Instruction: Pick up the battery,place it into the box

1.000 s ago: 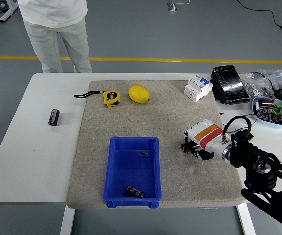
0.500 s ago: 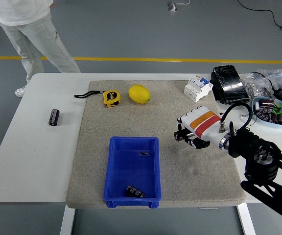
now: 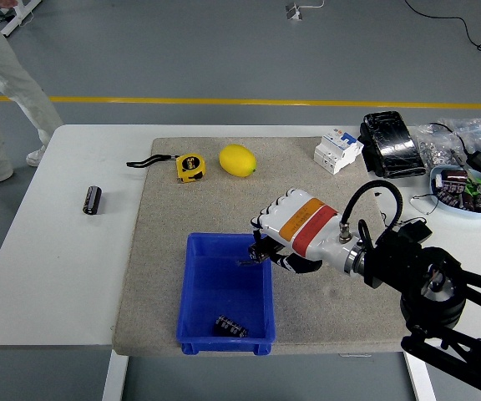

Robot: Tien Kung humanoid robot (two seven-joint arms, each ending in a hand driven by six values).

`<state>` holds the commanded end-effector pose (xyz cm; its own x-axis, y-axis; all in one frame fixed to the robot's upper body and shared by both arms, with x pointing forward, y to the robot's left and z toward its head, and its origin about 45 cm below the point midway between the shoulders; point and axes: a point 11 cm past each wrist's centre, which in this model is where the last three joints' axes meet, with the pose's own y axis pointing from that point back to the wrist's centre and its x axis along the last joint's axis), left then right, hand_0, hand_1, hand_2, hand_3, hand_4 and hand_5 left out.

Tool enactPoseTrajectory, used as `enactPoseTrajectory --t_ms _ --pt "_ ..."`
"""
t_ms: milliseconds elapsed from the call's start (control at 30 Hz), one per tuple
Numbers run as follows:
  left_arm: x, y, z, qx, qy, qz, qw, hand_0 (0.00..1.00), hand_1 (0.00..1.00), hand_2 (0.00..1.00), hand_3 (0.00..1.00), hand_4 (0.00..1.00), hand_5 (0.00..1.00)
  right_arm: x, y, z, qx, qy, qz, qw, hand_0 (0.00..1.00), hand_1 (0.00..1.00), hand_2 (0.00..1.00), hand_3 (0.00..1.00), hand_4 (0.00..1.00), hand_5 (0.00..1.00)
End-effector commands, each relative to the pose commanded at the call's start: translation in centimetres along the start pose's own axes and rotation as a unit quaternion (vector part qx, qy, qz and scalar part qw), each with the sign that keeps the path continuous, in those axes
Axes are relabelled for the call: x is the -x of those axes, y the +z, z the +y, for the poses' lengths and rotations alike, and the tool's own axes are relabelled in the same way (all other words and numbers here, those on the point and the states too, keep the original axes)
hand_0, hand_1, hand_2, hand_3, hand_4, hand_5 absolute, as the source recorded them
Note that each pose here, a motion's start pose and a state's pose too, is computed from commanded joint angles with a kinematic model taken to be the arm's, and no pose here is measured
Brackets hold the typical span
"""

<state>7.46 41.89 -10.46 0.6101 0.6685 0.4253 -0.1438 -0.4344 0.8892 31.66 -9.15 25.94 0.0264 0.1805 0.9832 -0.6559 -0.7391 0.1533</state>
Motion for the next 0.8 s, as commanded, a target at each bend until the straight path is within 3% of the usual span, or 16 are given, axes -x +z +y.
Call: enactPoseTrajectory --t_ms 200,333,433,467,633,667,800 --pt "-0.1 0.0 0.0 0.000 0.000 -0.002 1.000 0.700 0.681 0.728 0.626 0.648 0.654 0.8 -3.4 0.1 -0.055 -0.030 0.017 0.998 0.391 0.433 0.482 0.489 0.756 0.109" --pt "-0.2 0.0 0.0 0.000 0.000 -0.005 1.000 0.700 0.681 0.727 0.626 0.648 0.654 2.0 -4.8 -0.5 -0.072 -0.054 0.025 0.996 0.397 0.457 0.511 0.499 0.777 0.144" --pt "-0.2 0.0 0.0 0.000 0.001 -0.004 1.000 0.700 0.681 0.727 0.626 0.648 0.654 2.4 -5.4 -0.8 -0.078 -0.066 0.031 0.994 0.397 0.457 0.511 0.499 0.777 0.144" --pt "-0.2 0.0 0.0 0.000 0.001 -0.004 1.000 0.700 0.680 0.727 0.625 0.648 0.654 2.4 -5.6 -1.0 -0.080 -0.065 0.031 0.994 0.393 0.500 0.562 0.564 0.813 0.173" --pt "-0.3 -0.1 0.0 -0.001 0.000 -0.006 1.000 0.700 0.680 0.727 0.625 0.648 0.654 2.1 -5.8 -1.5 -0.079 -0.057 0.029 0.995 0.393 0.500 0.562 0.564 0.813 0.173" --pt "-0.3 -0.1 0.0 -0.002 0.000 -0.007 1.000 0.700 0.680 0.727 0.626 0.648 0.654 2.0 -5.8 -1.5 -0.079 -0.055 0.028 0.995 0.394 0.533 0.628 0.684 0.855 0.187" --pt "-0.3 -0.3 -0.1 -0.004 -0.001 -0.009 1.000 0.700 0.680 0.727 0.626 0.648 0.654 2.0 -5.7 -1.7 -0.075 -0.054 0.028 0.995 0.394 0.533 0.628 0.684 0.855 0.187"
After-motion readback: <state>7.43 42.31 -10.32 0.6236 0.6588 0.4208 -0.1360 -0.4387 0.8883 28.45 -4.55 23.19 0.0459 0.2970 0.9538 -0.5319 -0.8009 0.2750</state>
